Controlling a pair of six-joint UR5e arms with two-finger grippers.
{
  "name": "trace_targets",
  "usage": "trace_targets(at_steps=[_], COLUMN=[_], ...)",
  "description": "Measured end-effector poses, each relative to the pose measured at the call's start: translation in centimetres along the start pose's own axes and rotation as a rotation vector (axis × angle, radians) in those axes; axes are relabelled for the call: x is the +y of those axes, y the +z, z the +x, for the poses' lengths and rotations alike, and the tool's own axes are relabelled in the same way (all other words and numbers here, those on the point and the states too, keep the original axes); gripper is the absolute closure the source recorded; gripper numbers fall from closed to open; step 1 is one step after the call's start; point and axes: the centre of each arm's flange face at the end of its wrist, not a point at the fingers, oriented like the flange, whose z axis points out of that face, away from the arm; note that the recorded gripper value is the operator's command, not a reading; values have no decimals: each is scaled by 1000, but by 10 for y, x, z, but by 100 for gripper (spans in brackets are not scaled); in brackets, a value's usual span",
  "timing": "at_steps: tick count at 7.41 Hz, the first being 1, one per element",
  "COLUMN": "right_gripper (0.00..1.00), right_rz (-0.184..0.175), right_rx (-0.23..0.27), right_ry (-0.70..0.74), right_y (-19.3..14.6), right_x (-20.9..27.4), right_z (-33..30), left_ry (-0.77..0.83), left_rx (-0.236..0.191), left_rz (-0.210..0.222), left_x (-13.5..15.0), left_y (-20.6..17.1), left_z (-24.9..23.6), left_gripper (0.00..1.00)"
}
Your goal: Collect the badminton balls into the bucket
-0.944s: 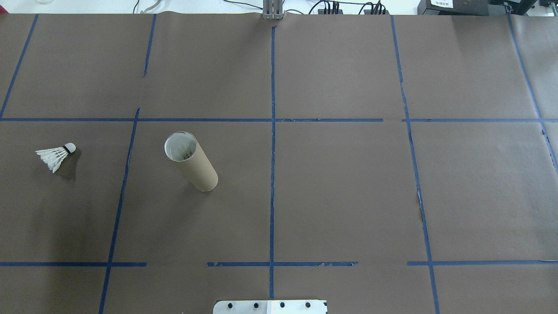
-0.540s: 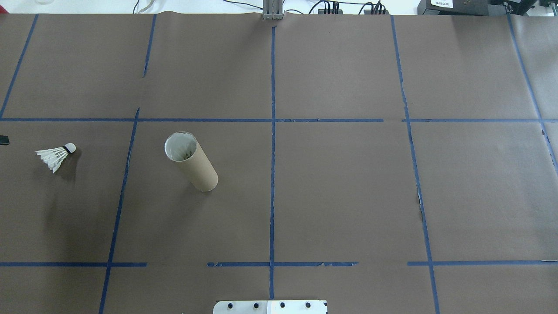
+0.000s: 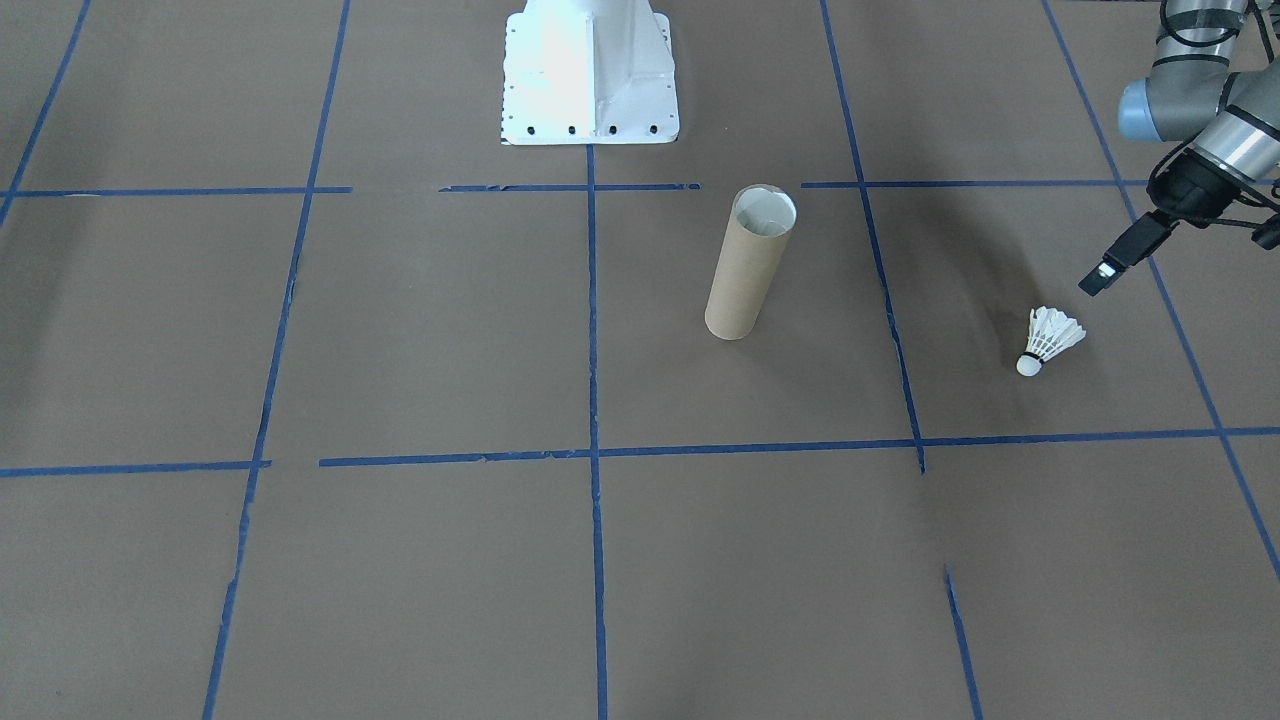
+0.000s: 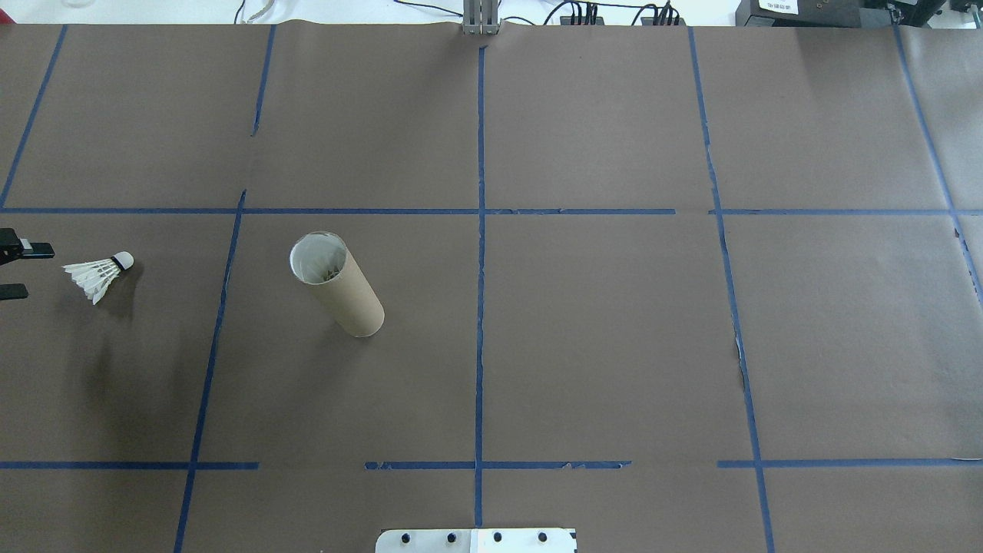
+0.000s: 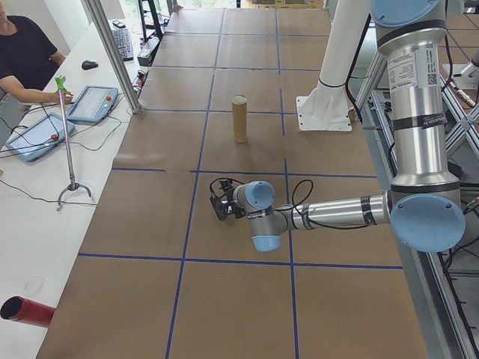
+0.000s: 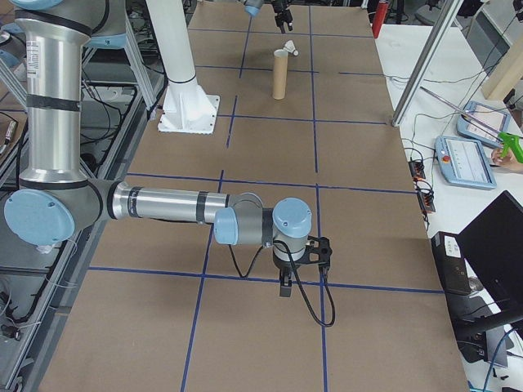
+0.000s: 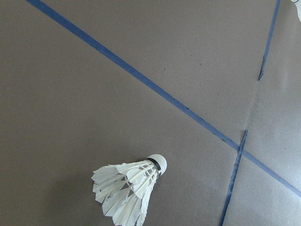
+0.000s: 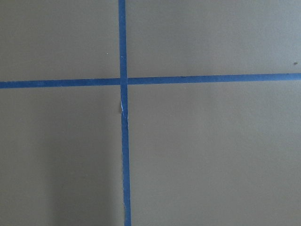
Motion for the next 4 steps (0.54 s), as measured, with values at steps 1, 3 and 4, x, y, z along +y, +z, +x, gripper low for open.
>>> trace_targets(at_steps=[1, 3, 4], right_gripper=[0, 0, 0], right_rz=[0, 0, 0], right_rx=[0, 0, 0], right_ry=[0, 0, 0], right_y=[0, 0, 0], right_x=[0, 0, 0], right_z=[0, 0, 0], left_ry=[-9, -6, -3], left_rx=[12, 28, 31], left_rz=[18, 35, 37], left_x=[0, -3, -4], left_y=[15, 40, 48], left_z=[-3, 6, 10], left_gripper=[0, 1, 9])
